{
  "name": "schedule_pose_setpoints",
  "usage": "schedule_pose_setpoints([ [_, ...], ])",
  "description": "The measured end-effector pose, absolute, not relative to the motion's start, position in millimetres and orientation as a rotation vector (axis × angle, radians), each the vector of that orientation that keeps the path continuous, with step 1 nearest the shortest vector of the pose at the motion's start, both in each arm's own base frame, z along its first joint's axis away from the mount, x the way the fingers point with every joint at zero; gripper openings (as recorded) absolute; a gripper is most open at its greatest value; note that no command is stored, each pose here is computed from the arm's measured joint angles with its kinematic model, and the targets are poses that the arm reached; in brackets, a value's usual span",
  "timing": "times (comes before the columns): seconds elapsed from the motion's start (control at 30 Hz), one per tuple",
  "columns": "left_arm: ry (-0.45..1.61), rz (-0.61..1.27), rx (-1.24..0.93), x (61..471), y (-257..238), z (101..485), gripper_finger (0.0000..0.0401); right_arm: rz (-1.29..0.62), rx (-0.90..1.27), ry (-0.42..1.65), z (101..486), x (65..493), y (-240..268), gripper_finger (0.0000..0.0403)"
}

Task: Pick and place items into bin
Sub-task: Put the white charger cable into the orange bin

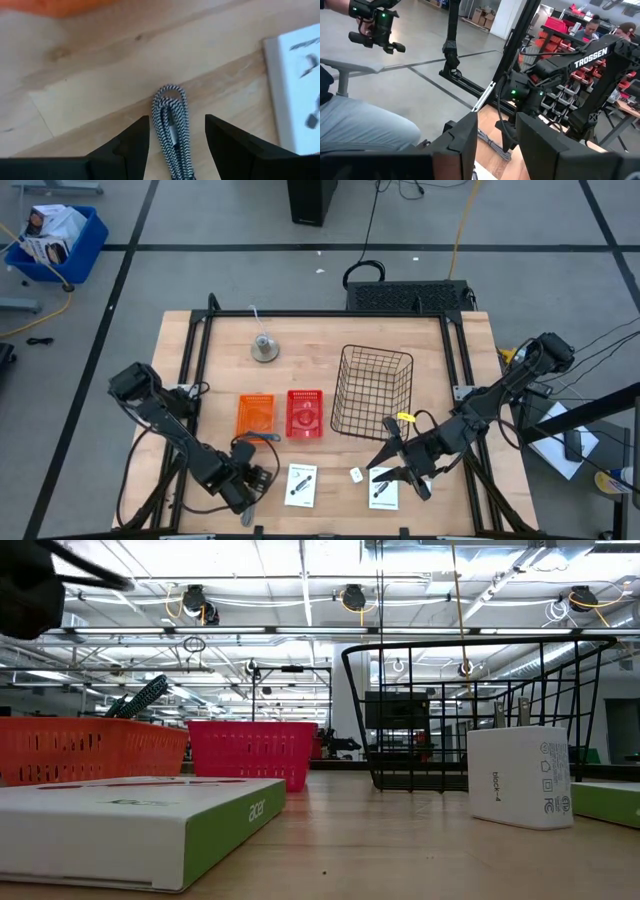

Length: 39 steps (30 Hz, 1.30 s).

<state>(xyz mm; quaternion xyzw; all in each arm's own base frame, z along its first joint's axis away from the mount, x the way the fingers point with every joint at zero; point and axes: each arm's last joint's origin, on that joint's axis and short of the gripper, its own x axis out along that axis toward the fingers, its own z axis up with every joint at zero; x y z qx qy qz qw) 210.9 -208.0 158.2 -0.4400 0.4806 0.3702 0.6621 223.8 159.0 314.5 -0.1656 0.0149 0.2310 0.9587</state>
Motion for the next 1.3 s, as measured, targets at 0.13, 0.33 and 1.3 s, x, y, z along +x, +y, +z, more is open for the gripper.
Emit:
schedule_pose_setpoints([
  [0.13,1.127,0.836,-0.996,212.2,-212.7,148.8,0.0195,0.47,-0.338,0.039,313.6,223.7,158.9,0.0128],
  [0.33,1.191,0.839,-0.97,216.7,-218.3,130.9,0.0195,0.468,-0.334,0.028,314.6,223.9,159.0,0.0128],
  [1.3,1.009,0.717,-0.977,207.2,-216.7,189.5,0.0045,0.467,-0.314,0.042,313.9,223.7,159.0,0.0128],
])
